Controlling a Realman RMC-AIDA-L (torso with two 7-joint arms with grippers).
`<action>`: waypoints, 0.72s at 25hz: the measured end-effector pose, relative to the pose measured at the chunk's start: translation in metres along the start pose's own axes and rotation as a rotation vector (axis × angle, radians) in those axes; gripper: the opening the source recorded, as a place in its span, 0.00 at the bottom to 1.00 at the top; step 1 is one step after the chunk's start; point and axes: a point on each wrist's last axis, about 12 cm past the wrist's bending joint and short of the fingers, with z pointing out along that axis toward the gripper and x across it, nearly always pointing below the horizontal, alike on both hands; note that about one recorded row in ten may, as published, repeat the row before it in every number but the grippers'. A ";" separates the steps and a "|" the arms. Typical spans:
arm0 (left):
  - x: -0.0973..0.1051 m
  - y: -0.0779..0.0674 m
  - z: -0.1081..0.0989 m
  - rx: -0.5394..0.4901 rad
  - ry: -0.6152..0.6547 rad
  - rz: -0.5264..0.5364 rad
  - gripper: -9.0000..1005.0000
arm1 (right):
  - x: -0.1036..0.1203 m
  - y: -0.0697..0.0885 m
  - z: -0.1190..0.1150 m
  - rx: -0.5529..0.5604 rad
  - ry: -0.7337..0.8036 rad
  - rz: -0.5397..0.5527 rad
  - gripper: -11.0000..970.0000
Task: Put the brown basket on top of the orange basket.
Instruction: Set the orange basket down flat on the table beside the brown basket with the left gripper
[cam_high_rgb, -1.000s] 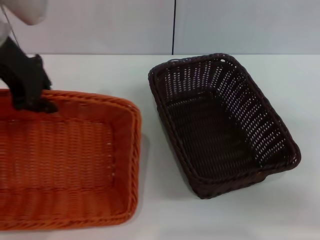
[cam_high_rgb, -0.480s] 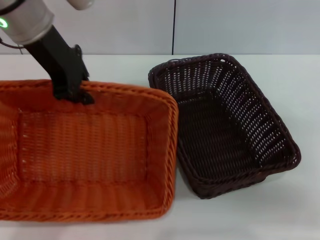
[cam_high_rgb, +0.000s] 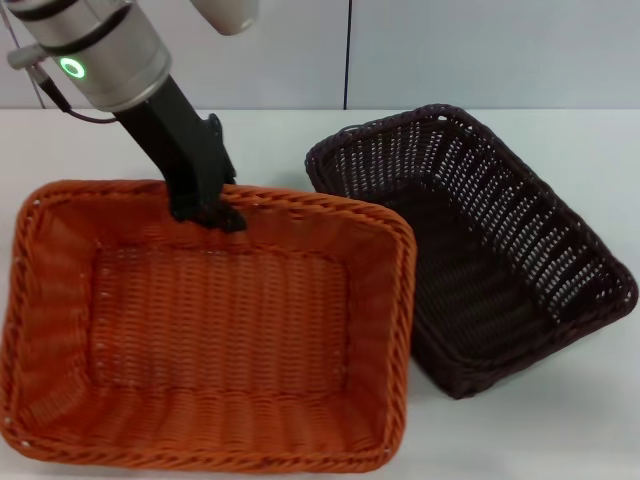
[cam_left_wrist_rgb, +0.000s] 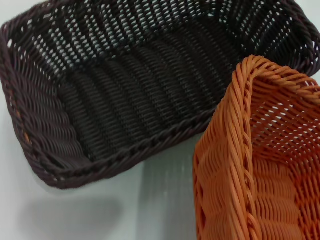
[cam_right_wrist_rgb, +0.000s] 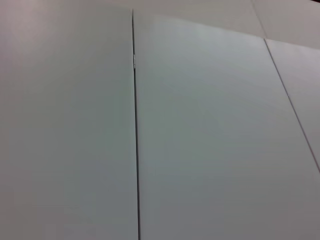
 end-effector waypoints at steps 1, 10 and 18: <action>0.000 0.000 0.000 0.000 0.000 0.000 0.16 | 0.000 -0.001 -0.001 0.001 -0.003 -0.004 0.73; -0.005 -0.005 0.030 -0.023 0.003 -0.006 0.15 | -0.004 -0.012 -0.011 0.017 -0.024 -0.028 0.73; 0.005 -0.007 0.041 -0.036 0.042 -0.018 0.15 | -0.006 -0.014 -0.017 0.019 -0.033 -0.034 0.73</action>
